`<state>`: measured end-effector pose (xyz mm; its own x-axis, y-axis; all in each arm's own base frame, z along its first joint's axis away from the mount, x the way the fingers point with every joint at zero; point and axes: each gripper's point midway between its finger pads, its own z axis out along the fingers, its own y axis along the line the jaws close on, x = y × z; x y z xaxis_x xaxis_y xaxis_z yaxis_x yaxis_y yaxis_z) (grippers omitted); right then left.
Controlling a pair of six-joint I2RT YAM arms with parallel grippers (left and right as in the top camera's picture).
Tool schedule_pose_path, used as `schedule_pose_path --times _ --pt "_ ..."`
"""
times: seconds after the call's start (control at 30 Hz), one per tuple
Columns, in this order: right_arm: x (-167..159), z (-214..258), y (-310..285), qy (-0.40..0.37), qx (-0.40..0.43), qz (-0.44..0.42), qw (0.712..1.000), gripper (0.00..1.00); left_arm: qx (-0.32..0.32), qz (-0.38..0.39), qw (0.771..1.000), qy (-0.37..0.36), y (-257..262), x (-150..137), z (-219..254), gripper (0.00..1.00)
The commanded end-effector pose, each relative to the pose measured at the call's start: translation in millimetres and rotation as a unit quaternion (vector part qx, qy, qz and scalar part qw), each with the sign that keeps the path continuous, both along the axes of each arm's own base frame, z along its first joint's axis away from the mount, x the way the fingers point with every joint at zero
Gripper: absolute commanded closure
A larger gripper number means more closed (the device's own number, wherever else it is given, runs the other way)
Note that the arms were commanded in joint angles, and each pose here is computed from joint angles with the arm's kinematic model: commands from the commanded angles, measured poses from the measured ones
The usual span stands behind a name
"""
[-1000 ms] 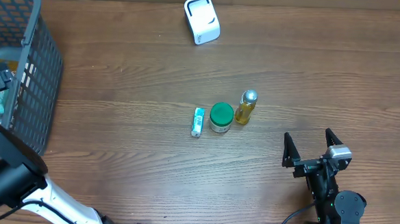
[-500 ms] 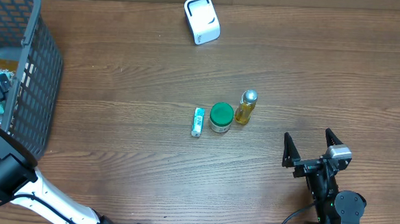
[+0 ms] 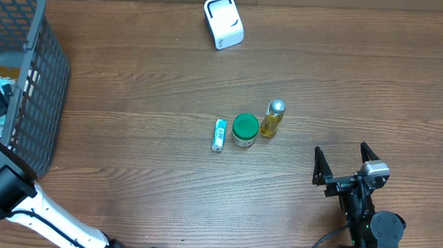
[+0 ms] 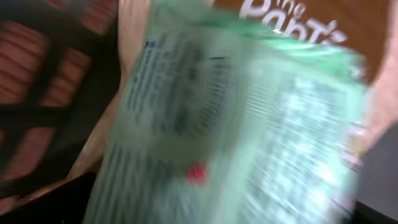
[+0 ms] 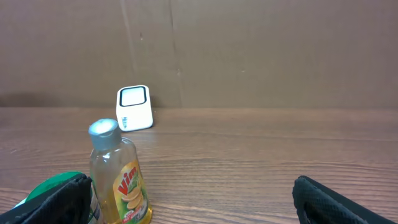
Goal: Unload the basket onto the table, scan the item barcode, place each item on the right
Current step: 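Grasp the brown-white Pantree bag and lift it out of the basket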
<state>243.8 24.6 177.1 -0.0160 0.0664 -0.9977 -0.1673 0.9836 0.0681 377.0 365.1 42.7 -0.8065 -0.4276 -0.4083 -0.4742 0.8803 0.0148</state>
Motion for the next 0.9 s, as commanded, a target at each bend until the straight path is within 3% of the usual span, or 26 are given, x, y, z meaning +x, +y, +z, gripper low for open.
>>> schedule_pose_path --times 0.0,0.1,0.17,0.23,0.37,0.6,0.73,0.87 --pt "0 -2 0 -0.001 0.002 0.001 1.0 0.0 -0.055 -0.008 0.997 0.044 -15 -14 -53 0.0" --pt "0 -2 0 -0.001 0.002 0.001 1.0 0.0 -0.077 -0.004 0.995 0.063 -23 -20 -71 0.11" --pt "0 -2 0 -0.001 0.002 0.001 1.0 0.0 -0.085 0.0 0.994 0.067 -26 -21 -74 0.31" --pt "0 -2 0 -0.001 0.002 0.001 1.0 0.0 -0.087 0.0 0.994 0.069 -28 -21 -74 0.67" --pt "0 -2 0 -0.001 0.002 0.001 1.0 0.0 -0.094 0.034 0.993 0.06 -31 -17 -66 0.94" --pt "0 -2 0 -0.001 0.002 0.001 1.0 0.0 -0.05 0.067 0.996 0.006 -29 5 4 0.96" --pt "0 -2 0 -0.001 0.002 0.001 1.0 0.0 0.015 0.081 0.994 -0.074 -28 23 93 0.96" --pt "0 -2 0 -0.001 0.002 0.001 1.0 0.0 0.078 0.082 0.977 -0.181 -40 33 198 0.96"
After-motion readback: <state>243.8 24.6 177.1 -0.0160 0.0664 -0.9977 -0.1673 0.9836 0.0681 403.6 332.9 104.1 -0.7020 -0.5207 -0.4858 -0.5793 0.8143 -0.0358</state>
